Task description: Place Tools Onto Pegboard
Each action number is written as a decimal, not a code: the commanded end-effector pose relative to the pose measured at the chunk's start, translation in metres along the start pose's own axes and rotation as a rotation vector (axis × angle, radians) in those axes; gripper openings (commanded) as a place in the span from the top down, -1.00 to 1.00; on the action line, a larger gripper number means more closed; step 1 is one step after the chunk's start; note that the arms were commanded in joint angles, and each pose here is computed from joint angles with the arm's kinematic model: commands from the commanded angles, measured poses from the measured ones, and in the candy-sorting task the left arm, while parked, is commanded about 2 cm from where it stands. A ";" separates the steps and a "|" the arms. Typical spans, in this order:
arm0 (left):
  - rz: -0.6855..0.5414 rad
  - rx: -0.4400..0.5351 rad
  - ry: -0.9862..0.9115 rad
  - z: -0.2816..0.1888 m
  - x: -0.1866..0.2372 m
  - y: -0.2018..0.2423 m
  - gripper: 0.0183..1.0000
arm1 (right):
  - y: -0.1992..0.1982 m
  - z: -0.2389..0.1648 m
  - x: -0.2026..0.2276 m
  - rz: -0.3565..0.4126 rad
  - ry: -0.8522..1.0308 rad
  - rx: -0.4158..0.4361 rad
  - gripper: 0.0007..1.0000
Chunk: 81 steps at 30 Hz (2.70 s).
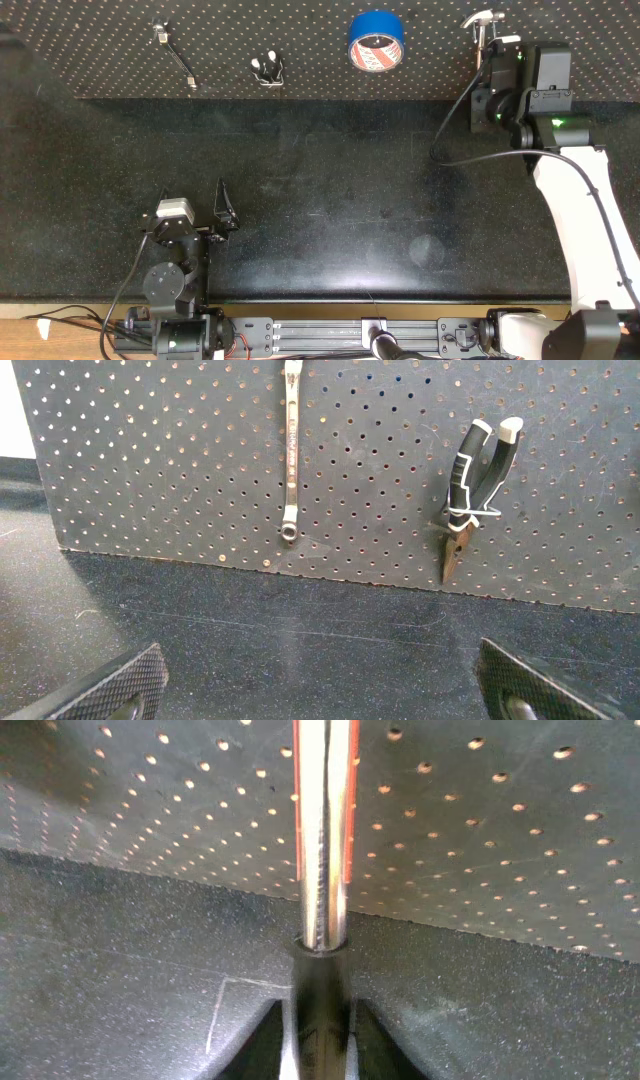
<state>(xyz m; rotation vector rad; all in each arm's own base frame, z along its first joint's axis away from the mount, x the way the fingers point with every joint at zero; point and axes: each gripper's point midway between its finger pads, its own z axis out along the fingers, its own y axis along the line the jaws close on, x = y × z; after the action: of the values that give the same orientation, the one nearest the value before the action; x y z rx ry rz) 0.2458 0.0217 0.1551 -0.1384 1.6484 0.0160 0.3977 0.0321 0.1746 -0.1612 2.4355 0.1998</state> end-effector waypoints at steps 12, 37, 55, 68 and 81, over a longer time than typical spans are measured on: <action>0.013 -0.002 0.004 0.000 0.001 0.001 -0.99 | 0.001 0.003 -0.006 -0.001 -0.018 0.000 -0.95; 0.013 -0.002 0.004 0.000 0.001 0.001 -0.99 | 0.005 -0.062 0.063 0.021 -0.546 0.072 -0.96; 0.013 -0.002 0.004 0.000 0.001 0.001 -0.99 | 0.001 -0.067 0.116 0.140 -0.772 0.057 -0.97; 0.013 -0.002 0.004 0.000 0.001 0.001 -0.99 | 0.007 -0.063 0.142 0.142 -0.695 0.037 -0.97; 0.013 -0.002 0.004 0.000 0.001 0.001 -0.99 | 0.015 -0.086 0.127 0.111 -0.811 0.007 -0.97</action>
<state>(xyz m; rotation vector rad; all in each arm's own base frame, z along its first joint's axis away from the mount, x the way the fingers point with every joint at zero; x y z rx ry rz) 0.2458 0.0217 0.1551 -0.1384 1.6484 0.0160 0.2459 0.0178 0.1590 0.0696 1.6400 0.2153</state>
